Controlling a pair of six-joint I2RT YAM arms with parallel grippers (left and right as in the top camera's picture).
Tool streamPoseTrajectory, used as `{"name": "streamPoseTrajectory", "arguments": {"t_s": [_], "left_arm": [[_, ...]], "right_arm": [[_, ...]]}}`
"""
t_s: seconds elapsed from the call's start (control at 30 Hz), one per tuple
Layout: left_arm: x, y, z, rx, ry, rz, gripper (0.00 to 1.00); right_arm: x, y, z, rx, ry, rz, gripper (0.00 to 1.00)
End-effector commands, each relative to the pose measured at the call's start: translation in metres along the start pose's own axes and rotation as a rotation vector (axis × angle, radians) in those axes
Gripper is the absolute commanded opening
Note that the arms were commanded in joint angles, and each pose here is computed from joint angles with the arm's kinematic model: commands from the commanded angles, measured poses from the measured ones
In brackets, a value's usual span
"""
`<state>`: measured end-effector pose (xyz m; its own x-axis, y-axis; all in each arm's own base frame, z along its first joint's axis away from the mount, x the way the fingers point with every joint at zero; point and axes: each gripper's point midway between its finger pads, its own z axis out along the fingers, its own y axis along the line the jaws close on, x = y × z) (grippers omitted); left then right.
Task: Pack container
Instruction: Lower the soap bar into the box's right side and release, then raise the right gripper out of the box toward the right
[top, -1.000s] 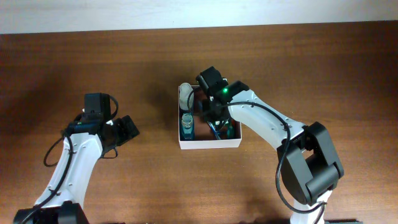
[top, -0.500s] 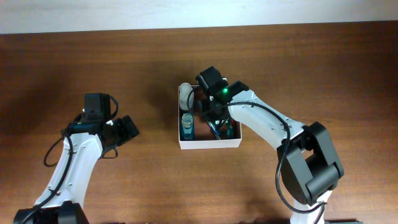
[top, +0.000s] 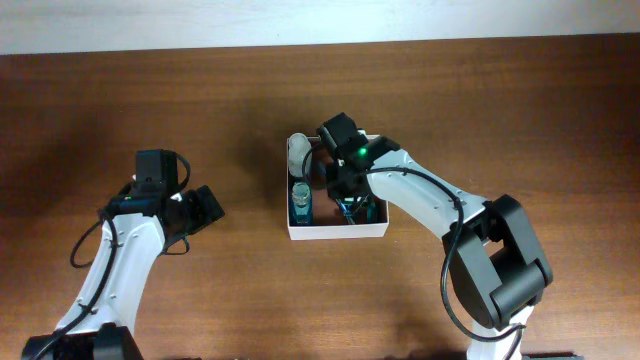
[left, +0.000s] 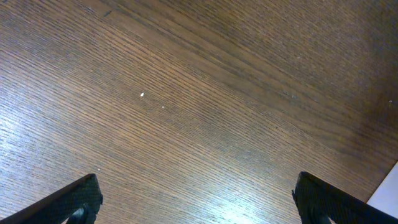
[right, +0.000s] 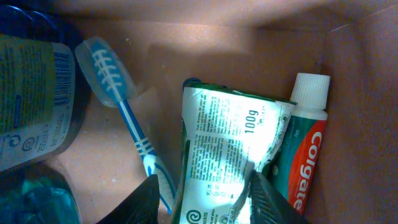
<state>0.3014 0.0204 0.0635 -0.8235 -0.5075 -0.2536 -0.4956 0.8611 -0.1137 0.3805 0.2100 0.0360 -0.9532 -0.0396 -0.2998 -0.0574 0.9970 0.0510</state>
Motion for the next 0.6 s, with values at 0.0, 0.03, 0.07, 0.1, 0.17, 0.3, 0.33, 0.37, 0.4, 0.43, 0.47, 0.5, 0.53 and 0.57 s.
{"name": "streamPoseTrajectory", "arguments": {"t_s": [0.0,0.03,0.07,0.1,0.17,0.3,0.33,0.37,0.4,0.43,0.47,0.5,0.53,0.57], "left_arm": [[-0.001,0.002,0.002,-0.01,0.002,-0.001,1.0],[-0.001,0.002,0.002,-0.01,0.002,-0.001,1.0],[-0.001,0.002,0.002,-0.01,0.002,-0.001,1.0],[-0.001,0.002,0.002,-0.01,0.002,-0.001,1.0],[-0.001,0.002,0.002,-0.01,0.002,-0.001,1.0],[-0.001,0.002,0.002,-0.01,0.002,-0.001,1.0],[-0.001,0.002,0.002,-0.01,0.002,-0.001,1.0],[-0.001,0.002,0.002,-0.01,0.002,-0.001,1.0],[-0.001,0.002,0.002,-0.01,0.002,-0.001,1.0],[-0.001,0.002,0.002,-0.01,0.002,-0.001,1.0],[-0.001,0.002,0.002,-0.01,0.002,-0.001,1.0],[-0.001,0.002,0.002,-0.01,0.002,-0.001,1.0],[-0.001,0.002,0.002,-0.01,0.002,-0.001,1.0],[-0.001,0.002,0.002,-0.01,0.002,-0.001,1.0]], "right_arm": [[0.0,-0.005,0.002,0.009,0.003,0.007,0.4],[-0.002,-0.003,-0.002,0.003,-0.003,0.006,0.4],[-0.005,-0.002,-0.007,-0.002,-0.012,0.006,0.4],[-0.01,-0.001,-0.015,-0.009,-0.025,0.003,0.4],[-0.024,0.004,-0.039,-0.028,-0.064,-0.013,0.41],[-0.045,0.004,-0.09,-0.033,-0.137,-0.032,0.41],[-0.049,0.001,-0.101,-0.019,-0.155,-0.029,0.41],[-0.052,-0.004,-0.112,-0.005,-0.172,-0.023,0.42],[-0.056,-0.01,-0.123,0.009,-0.187,-0.016,0.44],[-0.058,-0.015,-0.131,0.022,-0.198,-0.007,0.44],[-0.06,-0.021,-0.138,0.028,-0.205,0.003,0.44],[-0.061,-0.028,-0.144,0.032,-0.21,0.017,0.45],[-0.062,-0.036,-0.149,0.037,-0.214,0.033,0.44],[-0.063,-0.044,-0.153,0.043,-0.216,0.05,0.45]]}}
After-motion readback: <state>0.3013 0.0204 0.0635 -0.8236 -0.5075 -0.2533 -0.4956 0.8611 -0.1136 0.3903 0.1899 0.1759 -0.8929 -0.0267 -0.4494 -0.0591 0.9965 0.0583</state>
